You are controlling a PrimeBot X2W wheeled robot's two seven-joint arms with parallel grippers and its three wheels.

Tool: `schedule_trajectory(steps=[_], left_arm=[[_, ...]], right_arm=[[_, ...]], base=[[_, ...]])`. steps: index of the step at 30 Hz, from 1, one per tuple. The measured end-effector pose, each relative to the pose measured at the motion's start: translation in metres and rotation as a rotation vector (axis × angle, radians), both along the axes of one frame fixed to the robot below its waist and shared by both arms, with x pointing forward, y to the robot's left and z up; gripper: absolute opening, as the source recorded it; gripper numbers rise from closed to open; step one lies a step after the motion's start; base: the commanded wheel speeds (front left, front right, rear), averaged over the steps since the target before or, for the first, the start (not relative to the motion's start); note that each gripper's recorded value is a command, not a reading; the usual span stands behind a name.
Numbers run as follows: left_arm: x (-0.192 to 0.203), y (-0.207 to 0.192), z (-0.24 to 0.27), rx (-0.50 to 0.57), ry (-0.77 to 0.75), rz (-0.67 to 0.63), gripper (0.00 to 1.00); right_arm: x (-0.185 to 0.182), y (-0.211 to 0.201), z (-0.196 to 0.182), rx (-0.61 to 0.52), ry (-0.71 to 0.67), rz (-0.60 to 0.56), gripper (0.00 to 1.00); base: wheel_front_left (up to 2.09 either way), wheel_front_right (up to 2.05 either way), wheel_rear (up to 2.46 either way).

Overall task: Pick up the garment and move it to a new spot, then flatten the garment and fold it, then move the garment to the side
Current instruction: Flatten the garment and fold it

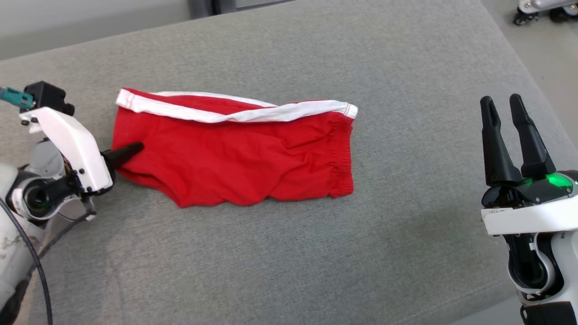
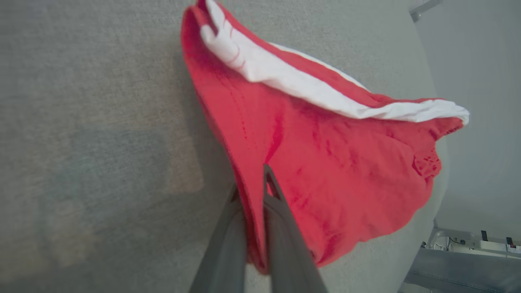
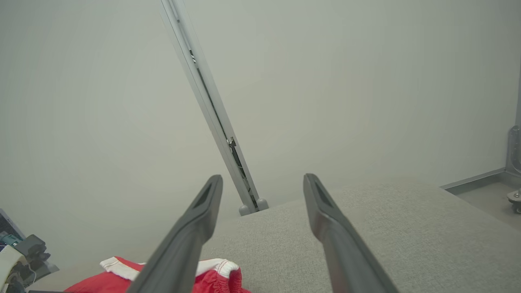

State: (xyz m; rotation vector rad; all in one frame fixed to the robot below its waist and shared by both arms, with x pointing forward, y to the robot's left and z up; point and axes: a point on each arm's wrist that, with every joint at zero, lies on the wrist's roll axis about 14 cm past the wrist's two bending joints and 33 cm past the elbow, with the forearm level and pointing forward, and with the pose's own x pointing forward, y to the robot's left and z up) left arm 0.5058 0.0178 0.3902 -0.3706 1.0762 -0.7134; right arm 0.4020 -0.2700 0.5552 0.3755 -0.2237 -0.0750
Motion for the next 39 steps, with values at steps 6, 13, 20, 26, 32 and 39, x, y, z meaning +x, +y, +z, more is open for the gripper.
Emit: schedule_trajectory(steps=[6,13,20,26,32,39], left_arm=[[-0.018,0.013,0.012,-0.050,-0.017,0.065,0.00],[-0.046,0.037,0.020,-0.065,-0.045,0.149,0.00],[-0.069,0.065,0.017,-0.073,-0.050,0.274,0.00],[-0.084,0.068,0.013,-0.089,-0.047,0.312,0.08],[-0.091,0.071,0.016,-0.094,-0.057,0.330,1.00],[-0.073,0.098,0.057,-0.072,-0.268,0.381,1.00]], right_arm=[[0.004,0.016,-0.002,0.007,0.000,0.057,1.00],[0.012,0.035,-0.002,0.013,-0.005,0.125,1.00],[0.021,0.054,-0.003,0.023,-0.007,0.183,1.00],[0.021,0.055,-0.010,0.023,0.014,0.191,1.00],[0.019,0.056,-0.010,0.014,0.018,0.200,1.00],[0.008,0.059,-0.013,0.015,0.033,0.210,1.00]], base=[[0.00,0.00,0.00],[0.00,0.00,0.00],[0.00,0.00,0.00],[0.00,0.00,0.00],[0.00,0.00,0.00],[0.00,0.00,0.00]])
